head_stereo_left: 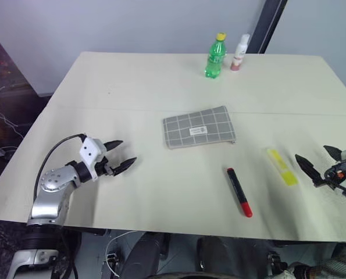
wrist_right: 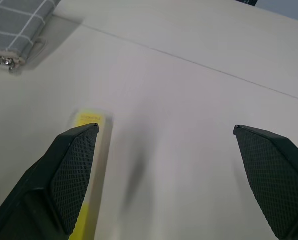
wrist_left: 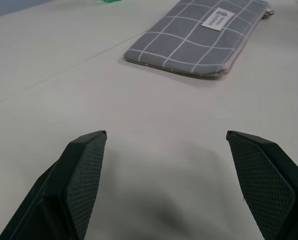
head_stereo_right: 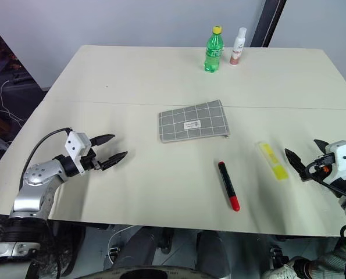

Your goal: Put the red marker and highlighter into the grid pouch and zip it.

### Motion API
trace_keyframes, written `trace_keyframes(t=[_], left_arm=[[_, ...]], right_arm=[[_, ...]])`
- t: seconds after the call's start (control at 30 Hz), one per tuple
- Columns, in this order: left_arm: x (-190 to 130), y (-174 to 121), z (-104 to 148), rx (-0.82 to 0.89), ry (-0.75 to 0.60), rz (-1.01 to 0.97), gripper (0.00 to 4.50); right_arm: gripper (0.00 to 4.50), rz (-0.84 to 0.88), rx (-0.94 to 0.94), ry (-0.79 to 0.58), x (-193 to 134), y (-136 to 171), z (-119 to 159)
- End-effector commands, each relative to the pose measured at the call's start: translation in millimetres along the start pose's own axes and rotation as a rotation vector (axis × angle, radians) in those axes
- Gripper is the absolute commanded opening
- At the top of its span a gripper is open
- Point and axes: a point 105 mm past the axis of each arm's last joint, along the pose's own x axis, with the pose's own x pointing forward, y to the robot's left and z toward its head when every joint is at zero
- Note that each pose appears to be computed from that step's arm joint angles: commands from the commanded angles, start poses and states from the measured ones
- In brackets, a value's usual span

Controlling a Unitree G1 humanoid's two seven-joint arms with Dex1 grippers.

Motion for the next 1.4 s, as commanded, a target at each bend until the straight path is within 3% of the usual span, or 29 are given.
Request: trace_keyframes(t=[0.03,0.17,0.37,0.73,1.03,1.17,1.4], left_arm=[[-4.2,-5.1,16.5,0.029,-0.052,-0.037,4.03],[-2.3,-6.5,14.6,0.018,-0.007,-0.045,4.03],[8.1,-10.8,39.5,0.025,-0.068,-0.084,4.03],[-4.9,1.4,28.6,0.036,-0.077,-0.035,4.03],[-17.2,-21.7,20.8,-0.012,-0.111,-0.123,4.03],[-13.3,-3.9,20.3,0.053,-0.089,-0.033,4.03],[-1.5,37.6,22.9,0.226,-0.057,0.105,4.03]], right_arm=[[4.5,-0.058,0.025,-0.088,1.1,-11.5,16.9],[4.5,-0.067,0.038,-0.094,6.1,-11.9,17.2],[4.5,-0.076,0.041,-0.074,6.8,-14.0,12.9],[4.5,-0.12,0.028,-0.048,12.1,-22.6,7.1],[4.5,-0.199,0.088,-0.111,47.3,-29.3,16.5],[4.5,-0.057,-0.009,-0.152,70.0,3.5,37.4],[4.5,0.311,-0.027,-0.341,121.8,136.7,107.9]])
